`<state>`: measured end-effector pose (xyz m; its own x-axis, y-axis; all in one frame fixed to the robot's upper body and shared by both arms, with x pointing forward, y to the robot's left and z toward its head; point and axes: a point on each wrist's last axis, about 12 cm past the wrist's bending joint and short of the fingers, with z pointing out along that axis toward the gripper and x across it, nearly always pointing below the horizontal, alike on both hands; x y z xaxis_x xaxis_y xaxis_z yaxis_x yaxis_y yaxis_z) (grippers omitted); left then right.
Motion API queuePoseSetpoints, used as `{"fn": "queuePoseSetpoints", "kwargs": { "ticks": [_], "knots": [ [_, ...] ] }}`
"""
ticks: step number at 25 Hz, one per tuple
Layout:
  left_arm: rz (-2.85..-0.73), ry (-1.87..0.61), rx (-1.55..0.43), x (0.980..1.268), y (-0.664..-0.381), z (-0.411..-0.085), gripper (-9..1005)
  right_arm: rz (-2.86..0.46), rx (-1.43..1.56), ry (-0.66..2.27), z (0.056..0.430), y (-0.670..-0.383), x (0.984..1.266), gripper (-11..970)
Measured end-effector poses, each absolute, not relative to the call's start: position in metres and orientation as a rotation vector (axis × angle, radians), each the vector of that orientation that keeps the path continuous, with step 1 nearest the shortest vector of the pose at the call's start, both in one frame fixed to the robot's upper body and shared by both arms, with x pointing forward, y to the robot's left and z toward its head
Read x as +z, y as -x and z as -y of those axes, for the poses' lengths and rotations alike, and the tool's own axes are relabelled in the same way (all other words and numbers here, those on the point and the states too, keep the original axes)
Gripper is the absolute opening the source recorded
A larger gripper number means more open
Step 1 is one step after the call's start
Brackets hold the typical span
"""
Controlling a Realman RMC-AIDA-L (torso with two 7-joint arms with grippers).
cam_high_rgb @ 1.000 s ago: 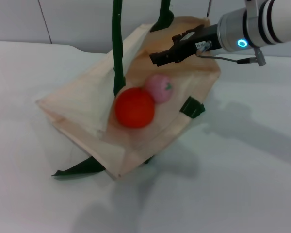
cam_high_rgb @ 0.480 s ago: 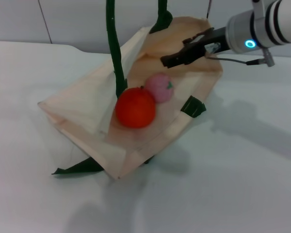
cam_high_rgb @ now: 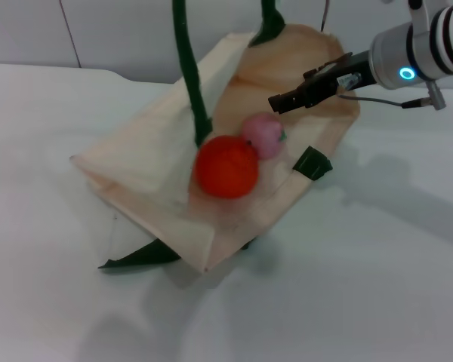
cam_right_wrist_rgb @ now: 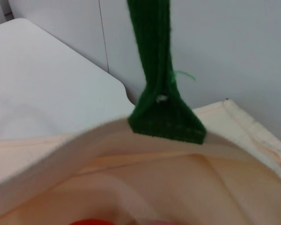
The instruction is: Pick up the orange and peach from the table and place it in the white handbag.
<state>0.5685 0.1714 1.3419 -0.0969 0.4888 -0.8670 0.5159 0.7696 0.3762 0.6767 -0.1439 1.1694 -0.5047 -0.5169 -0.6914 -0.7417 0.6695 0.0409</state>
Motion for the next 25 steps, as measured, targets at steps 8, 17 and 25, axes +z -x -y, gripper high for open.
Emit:
{"fn": "queuePoseSetpoints", "kwargs": {
  "ticks": [8,17,25],
  "knots": [
    [-1.717,-0.782,-0.081,1.337,-0.571,-0.173,309,-2.232,0.452,0.96,0.146,-0.676,1.169,880],
    [-1.738,-0.703,-0.107,1.321,-0.58,-0.188,397,-2.228,0.476,0.882,0.162,-0.676,1.171,879],
    [-1.733,-0.618,-0.083,1.317,-0.585,-0.208,409,-2.293,0.383,0.752,0.22,-0.676,1.174,879]
  ]
}}
